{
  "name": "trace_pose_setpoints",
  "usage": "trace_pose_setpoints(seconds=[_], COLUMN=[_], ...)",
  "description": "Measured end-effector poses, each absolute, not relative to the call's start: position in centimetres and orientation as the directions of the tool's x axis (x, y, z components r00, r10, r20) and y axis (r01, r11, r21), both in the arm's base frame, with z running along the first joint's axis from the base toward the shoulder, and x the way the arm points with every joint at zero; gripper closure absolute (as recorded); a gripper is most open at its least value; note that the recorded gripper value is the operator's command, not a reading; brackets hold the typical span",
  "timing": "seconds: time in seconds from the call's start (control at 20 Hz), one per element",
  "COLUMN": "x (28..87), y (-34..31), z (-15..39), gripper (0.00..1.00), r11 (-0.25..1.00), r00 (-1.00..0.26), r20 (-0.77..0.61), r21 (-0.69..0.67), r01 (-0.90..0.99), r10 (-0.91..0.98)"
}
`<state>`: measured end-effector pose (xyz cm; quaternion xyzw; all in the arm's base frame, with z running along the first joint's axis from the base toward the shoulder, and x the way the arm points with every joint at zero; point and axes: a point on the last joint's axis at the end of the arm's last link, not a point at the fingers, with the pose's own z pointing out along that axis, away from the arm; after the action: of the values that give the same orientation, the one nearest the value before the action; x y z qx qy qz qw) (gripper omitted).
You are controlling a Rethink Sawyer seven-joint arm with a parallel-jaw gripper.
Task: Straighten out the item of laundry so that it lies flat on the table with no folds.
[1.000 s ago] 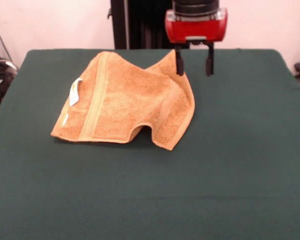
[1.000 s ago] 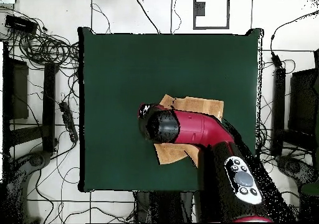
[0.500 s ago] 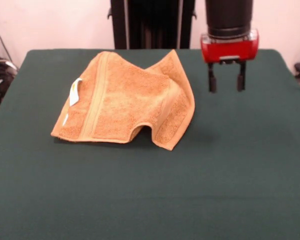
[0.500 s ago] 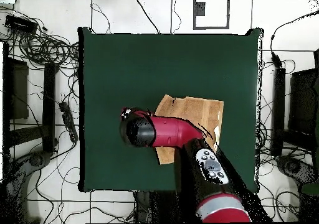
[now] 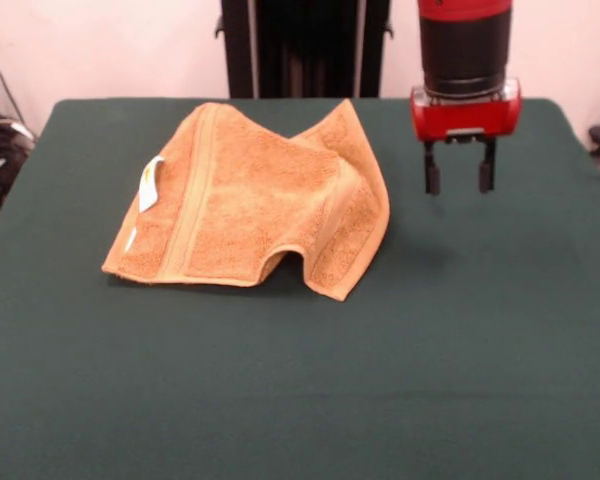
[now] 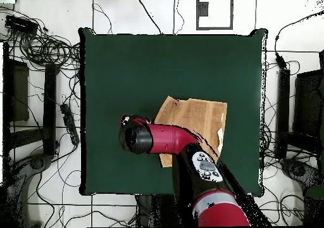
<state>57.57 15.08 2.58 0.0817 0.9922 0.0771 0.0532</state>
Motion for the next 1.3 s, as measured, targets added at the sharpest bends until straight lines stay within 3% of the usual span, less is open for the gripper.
trace_pose_setpoints(seconds=[0.8,1.3], x=[54.5,52.7], y=[6.3,2.0], z=[13.7,14.5], gripper=[0.0,0.0], r11=[0.959,0.934], r00=[-0.953,-0.929], r20=[-0.129,-0.116], r21=[0.11,0.101], r01=[0.262,0.342], r10=[0.275,0.352])
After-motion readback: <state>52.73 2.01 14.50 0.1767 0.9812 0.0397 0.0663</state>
